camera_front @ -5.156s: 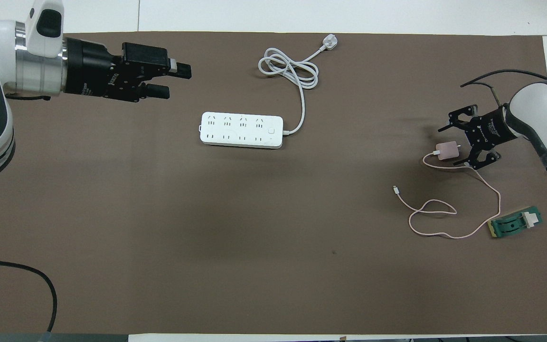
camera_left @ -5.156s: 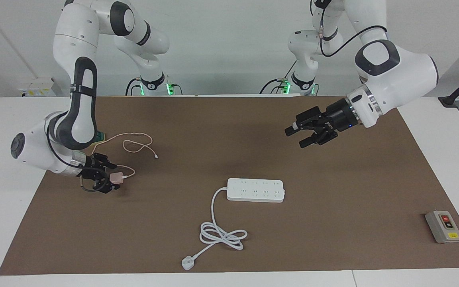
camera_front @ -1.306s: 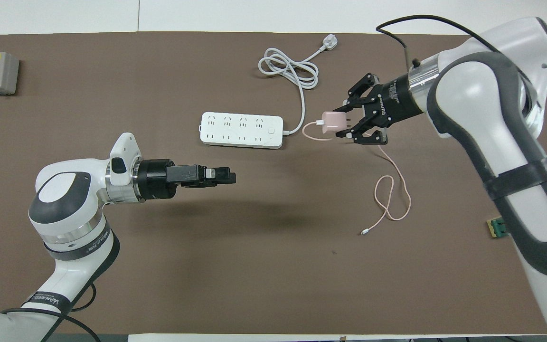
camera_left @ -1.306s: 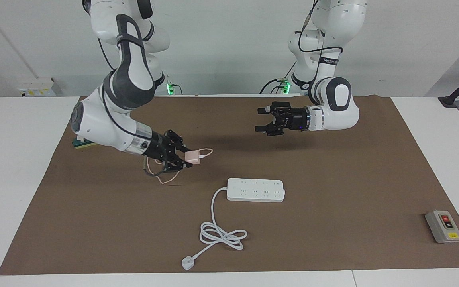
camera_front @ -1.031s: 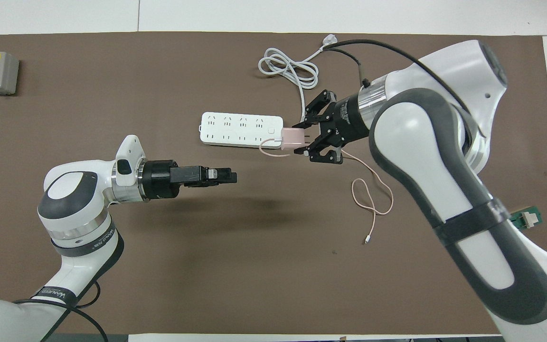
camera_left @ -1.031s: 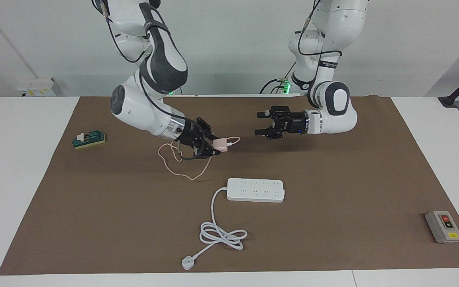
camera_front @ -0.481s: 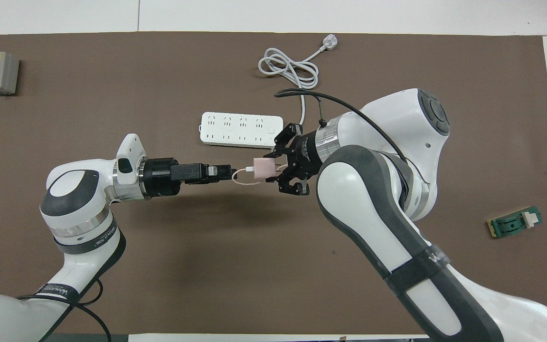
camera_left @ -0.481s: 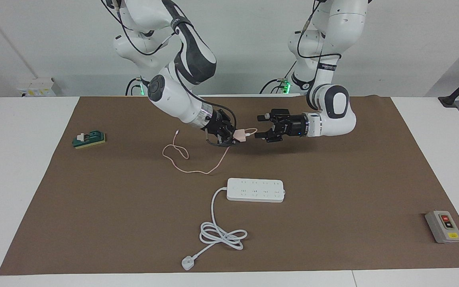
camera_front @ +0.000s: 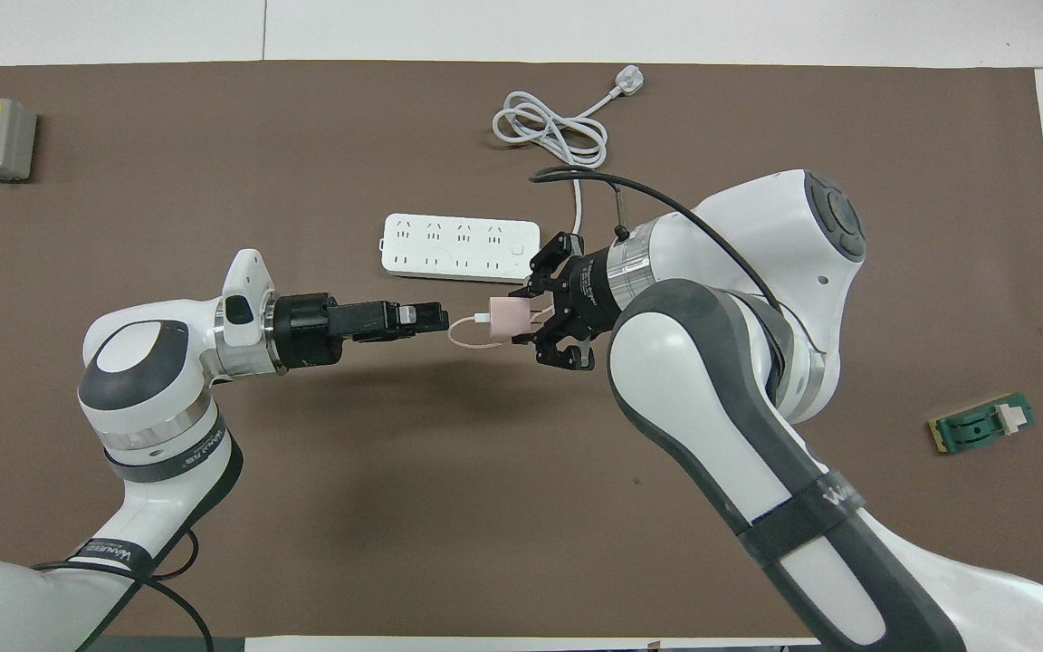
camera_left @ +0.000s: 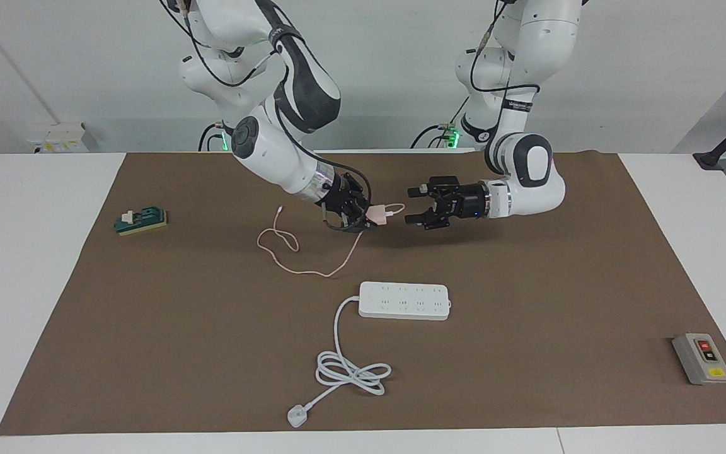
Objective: Plug charger into power strip
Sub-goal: 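Grasp the charger with the left gripper from the right gripper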
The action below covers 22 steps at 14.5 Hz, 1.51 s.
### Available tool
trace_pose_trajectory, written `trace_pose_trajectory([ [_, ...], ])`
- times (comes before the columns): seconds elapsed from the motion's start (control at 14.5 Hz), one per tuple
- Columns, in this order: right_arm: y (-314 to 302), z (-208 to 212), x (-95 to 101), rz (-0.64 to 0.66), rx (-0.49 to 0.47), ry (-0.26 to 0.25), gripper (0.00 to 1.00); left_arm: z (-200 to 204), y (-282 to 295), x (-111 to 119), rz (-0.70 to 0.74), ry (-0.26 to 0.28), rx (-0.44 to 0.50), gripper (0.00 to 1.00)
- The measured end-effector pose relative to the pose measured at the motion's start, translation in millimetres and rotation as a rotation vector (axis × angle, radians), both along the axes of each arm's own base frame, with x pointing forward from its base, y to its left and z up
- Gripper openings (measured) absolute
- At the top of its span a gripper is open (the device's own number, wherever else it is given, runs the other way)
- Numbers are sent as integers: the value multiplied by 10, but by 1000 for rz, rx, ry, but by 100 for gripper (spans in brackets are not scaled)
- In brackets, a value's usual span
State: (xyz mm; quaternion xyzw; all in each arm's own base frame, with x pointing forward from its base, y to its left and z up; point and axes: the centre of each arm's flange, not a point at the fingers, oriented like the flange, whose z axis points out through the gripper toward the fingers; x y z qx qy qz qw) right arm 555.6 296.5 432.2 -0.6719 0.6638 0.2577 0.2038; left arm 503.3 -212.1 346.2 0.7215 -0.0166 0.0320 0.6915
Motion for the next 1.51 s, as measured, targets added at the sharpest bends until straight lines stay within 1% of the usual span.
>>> trace_pose_trajectory([
  [0.21, 34, 63, -27, -4, 3, -6, 48, 35, -141, 16, 17, -12, 23, 98],
  [0.28, 71, 84, -38, -11, 4, -14, 48, 54, -186, 19, 21, -15, 22, 97],
  [0.41, 172, 104, -71, -23, 4, -26, 48, 79, -254, 27, 28, -22, 32, 98],
  [0.55, 231, 103, -93, -31, 3, -36, 48, 87, -299, 29, 34, -26, 44, 97],
  [0.76, 215, 57, -99, -38, -2, -35, 48, 84, -308, 30, 38, -27, 50, 98],
  [1.03, 196, 13, -105, -43, -7, -30, 48, 81, -332, 19, 35, -27, 53, 95],
  [1.51, 173, -15, -92, -60, -11, -44, 48, 55, -339, 22, 48, -27, 73, 95],
])
